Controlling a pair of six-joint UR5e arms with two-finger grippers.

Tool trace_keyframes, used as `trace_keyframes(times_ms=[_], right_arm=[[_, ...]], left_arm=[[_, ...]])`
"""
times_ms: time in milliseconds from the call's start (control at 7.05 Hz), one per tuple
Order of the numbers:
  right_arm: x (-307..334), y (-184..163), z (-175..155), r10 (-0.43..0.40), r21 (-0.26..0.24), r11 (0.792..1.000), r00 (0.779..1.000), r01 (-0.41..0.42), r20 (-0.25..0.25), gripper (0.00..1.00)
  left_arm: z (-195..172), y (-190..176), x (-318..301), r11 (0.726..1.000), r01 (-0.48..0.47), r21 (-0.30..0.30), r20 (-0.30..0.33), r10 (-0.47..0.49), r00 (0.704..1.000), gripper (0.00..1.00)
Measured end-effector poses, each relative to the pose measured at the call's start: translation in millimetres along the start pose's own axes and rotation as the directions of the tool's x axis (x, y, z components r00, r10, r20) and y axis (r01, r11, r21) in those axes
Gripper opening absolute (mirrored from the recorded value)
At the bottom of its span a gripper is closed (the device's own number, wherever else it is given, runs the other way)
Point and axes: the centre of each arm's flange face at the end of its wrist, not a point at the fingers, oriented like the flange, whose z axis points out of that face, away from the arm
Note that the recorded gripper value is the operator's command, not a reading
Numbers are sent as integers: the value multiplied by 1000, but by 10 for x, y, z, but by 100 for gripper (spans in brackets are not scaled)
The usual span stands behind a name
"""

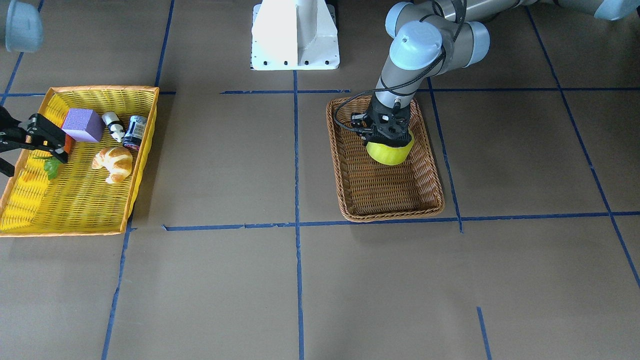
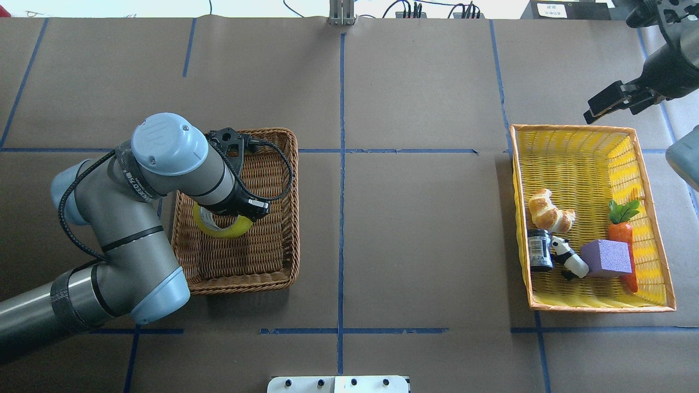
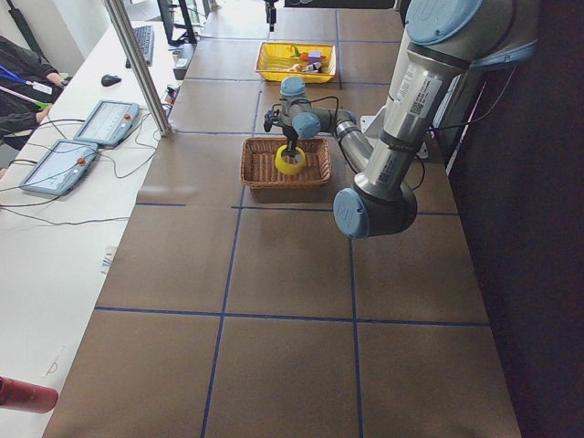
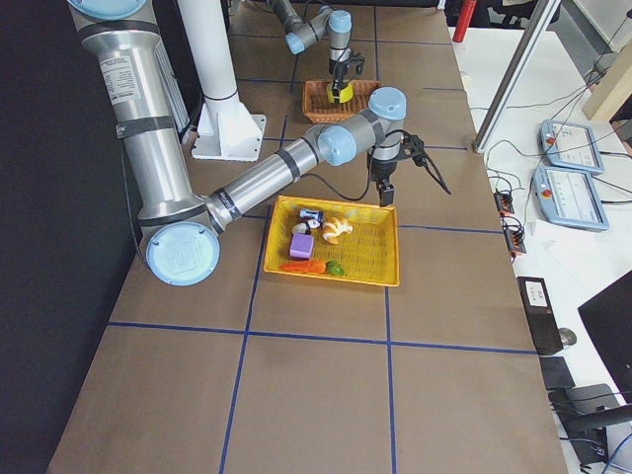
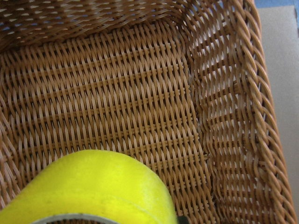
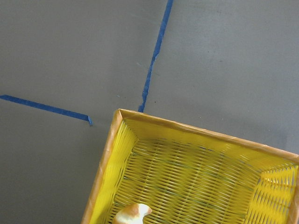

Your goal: Move tape to another basket

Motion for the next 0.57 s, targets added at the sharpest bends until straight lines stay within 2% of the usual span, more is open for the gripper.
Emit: trace_keyframes(times_ms=[142,568], right_arm=[[71,30,-23,1,-2,1000,1000,-1,4,100],[216,104,-35,15,-5,1000,1000,-15,8,100]], left_arm=[[20,-3,-6,1000,-8,-2,4,8,1000,99],[1,-40,-8,1000,1,0,3,-1,1000,100]])
